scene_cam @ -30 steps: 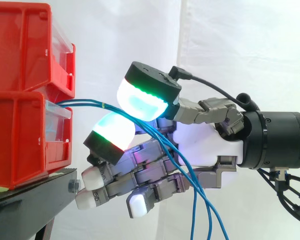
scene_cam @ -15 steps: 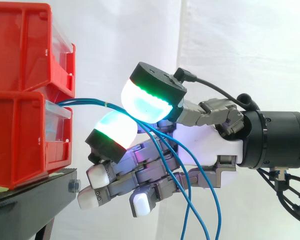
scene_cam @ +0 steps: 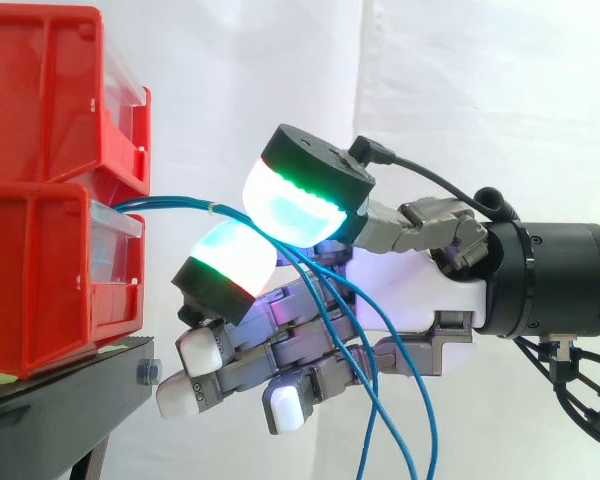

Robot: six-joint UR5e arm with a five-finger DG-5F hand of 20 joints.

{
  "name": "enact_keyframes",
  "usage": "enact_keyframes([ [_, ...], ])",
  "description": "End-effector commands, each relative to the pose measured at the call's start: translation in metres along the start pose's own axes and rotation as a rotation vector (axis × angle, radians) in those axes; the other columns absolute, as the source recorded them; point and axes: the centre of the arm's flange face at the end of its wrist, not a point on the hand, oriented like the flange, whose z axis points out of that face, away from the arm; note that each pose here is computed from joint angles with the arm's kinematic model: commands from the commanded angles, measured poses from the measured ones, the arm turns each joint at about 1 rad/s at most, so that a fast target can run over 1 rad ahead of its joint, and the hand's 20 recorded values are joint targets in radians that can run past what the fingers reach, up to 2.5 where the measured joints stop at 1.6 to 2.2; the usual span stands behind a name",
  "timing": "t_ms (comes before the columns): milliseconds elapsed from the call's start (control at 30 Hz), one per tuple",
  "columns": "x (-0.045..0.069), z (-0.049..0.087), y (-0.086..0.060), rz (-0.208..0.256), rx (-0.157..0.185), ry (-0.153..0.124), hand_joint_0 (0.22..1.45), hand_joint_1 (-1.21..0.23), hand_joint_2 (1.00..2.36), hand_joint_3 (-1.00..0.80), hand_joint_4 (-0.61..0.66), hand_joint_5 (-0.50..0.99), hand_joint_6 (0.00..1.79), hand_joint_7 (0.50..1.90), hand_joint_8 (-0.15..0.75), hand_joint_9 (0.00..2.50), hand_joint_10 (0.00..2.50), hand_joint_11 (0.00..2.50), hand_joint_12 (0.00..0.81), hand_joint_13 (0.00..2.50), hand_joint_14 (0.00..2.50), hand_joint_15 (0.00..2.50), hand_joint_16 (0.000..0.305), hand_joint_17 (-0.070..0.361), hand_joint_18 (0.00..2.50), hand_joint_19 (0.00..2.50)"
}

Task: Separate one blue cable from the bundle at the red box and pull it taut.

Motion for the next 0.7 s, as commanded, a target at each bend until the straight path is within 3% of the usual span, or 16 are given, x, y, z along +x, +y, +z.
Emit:
enact_keyframes([
  [0, 0.0006, 0.0001, 0.0, 0.0, -0.001, 0.001, 0.76, -0.9, 1.0, -0.5, 0.13, -0.19, 0.86, 1.24, 0.331, 0.79, 0.02, 0.67, 0.395, 0.67, 0.01, 0.35, 0.049, 0.11, 0.79, 0.63],
  [200, 0.0005, 0.0005, 0.0007, 0.0, -0.002, 0.0, 0.78, -0.95, 1.0, -0.5, 0.17, -0.2, 0.86, 1.24, 0.332, 0.8, 0.02, 0.71, 0.394, 0.69, 0.01, 0.37, 0.049, 0.109, 0.8, 0.62],
  [667, 0.0005, 0.0006, 0.0009, -0.002, -0.004, 0.0, 0.56, -1.04, 1.0, -0.5, 0.18, -0.2, 0.85, 1.19, 0.335, 0.76, 0.02, 0.71, 0.4, 0.67, 0.02, 0.39, 0.05, 0.113, 0.8, 0.65],
])
